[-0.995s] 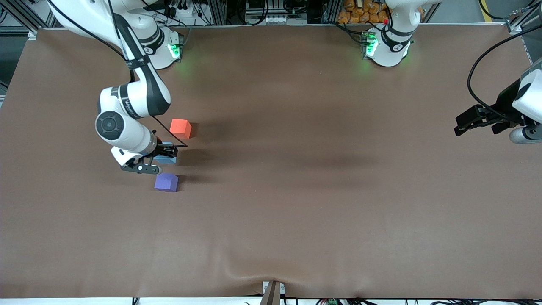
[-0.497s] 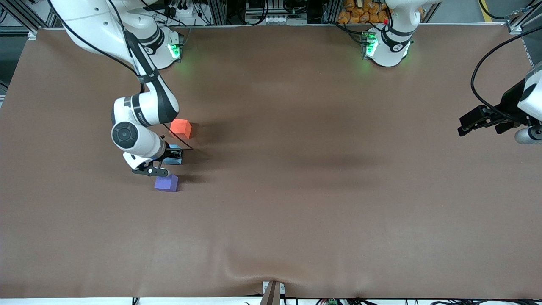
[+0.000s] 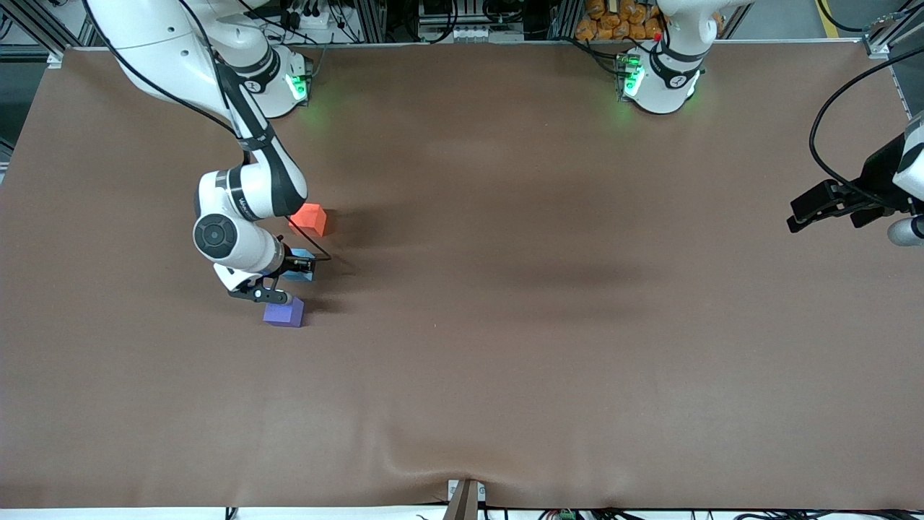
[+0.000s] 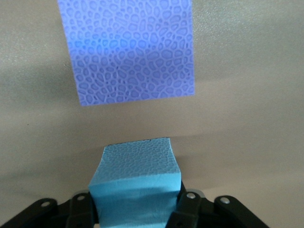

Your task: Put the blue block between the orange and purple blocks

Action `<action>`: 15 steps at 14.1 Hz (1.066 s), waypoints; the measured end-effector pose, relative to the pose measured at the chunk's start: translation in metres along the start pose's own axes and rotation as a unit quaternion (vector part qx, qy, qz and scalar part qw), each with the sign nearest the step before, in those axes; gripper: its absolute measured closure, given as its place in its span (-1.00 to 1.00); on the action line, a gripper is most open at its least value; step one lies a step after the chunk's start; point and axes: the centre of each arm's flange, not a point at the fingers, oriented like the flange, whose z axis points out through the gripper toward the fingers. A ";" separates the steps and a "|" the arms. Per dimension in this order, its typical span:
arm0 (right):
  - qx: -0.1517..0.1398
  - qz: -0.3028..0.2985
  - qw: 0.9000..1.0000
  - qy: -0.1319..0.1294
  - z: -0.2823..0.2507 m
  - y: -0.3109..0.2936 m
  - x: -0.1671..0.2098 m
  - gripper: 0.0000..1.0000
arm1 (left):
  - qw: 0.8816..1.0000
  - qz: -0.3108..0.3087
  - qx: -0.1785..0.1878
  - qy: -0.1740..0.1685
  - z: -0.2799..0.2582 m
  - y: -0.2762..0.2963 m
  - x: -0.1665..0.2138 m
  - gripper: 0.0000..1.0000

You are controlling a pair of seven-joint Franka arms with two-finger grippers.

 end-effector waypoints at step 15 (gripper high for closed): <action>0.054 0.020 0.996 0.070 -0.220 0.127 0.008 -1.00 | 1.000 0.007 0.009 -0.027 -0.016 0.009 -0.021 -1.00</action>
